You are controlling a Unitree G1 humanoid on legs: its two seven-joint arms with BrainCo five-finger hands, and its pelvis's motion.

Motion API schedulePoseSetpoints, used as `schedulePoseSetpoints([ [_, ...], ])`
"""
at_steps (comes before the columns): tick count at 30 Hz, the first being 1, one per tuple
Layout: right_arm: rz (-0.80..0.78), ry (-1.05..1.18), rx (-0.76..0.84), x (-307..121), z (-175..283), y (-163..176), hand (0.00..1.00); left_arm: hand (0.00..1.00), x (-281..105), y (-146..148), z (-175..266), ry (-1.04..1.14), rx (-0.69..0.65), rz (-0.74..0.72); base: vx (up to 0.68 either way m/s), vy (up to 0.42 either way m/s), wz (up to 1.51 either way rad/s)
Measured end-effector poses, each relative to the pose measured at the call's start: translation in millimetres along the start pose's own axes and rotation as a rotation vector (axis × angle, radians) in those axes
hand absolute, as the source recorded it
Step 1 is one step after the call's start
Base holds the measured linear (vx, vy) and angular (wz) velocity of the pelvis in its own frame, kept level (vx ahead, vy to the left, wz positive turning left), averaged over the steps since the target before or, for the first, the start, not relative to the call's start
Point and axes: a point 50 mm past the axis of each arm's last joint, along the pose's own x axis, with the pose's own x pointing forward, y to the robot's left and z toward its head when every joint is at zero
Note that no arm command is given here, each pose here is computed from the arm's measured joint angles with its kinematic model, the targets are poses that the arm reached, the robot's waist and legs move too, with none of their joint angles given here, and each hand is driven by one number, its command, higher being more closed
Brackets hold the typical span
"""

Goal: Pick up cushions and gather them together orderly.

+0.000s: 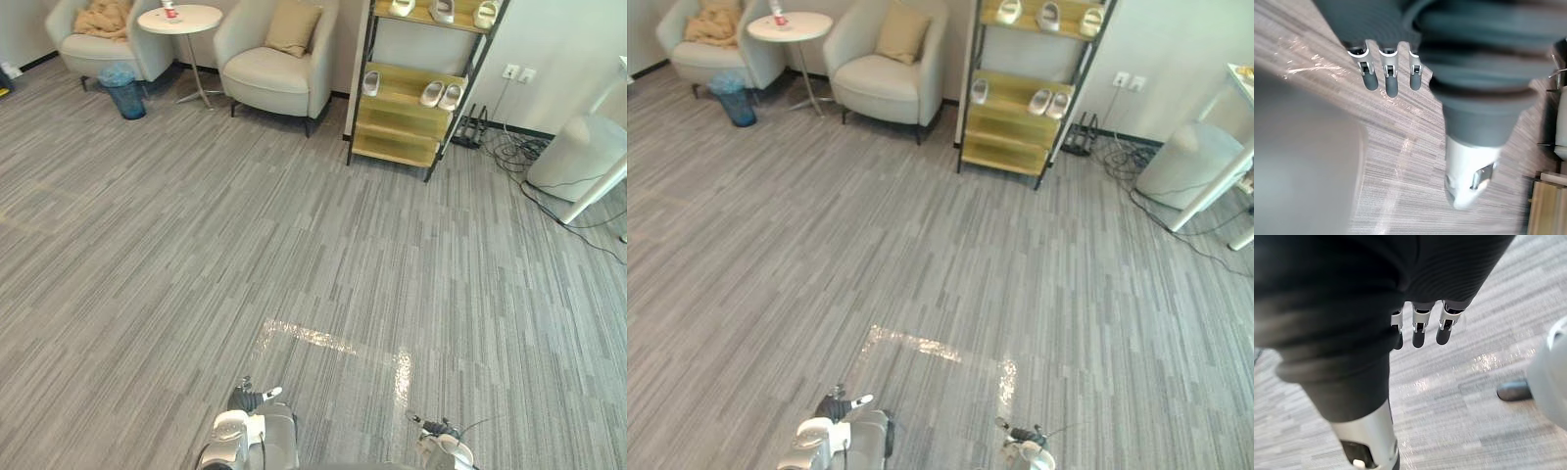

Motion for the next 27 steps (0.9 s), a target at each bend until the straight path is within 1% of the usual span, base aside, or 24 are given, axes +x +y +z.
schedulePoseSetpoints([
  [3, 0.006, 0.007, -0.009, -1, -2, 1, 0.00, 0.00, -1, 3, -4, 0.012, -0.012, 0.011, 0.29, 0.134, -0.24],
  [8, 0.012, 0.000, -0.077, 0, -3, -2, 0.00, 0.00, -2, 2, -7, 0.022, -0.007, 0.006, 0.18, 0.100, -0.27],
  [11, 0.012, -0.010, -0.078, 0, 0, -3, 0.00, 0.00, -2, 4, -9, 0.029, -0.005, 0.008, 0.14, 0.027, -0.07],
  [15, 0.031, -0.001, -0.145, -2, -8, -1, 0.00, 0.00, -5, 10, -19, 0.053, -0.008, 0.026, 0.09, -0.085, 0.20],
  [18, 0.018, 0.012, -0.147, -1, -11, -8, 0.00, 0.00, -6, 7, -24, 0.077, -0.042, 0.033, 0.10, -0.175, 0.13],
  [23, 0.003, 0.008, -0.152, 0, -9, -14, 0.00, 0.00, -7, 3, -28, 0.095, -0.046, 0.023, 0.03, -0.106, -0.05],
  [27, -0.019, 0.028, -0.156, -1, -16, -24, 0.00, 0.00, -7, 6, -28, 0.097, -0.042, 0.027, -0.04, -0.044, 0.18],
])
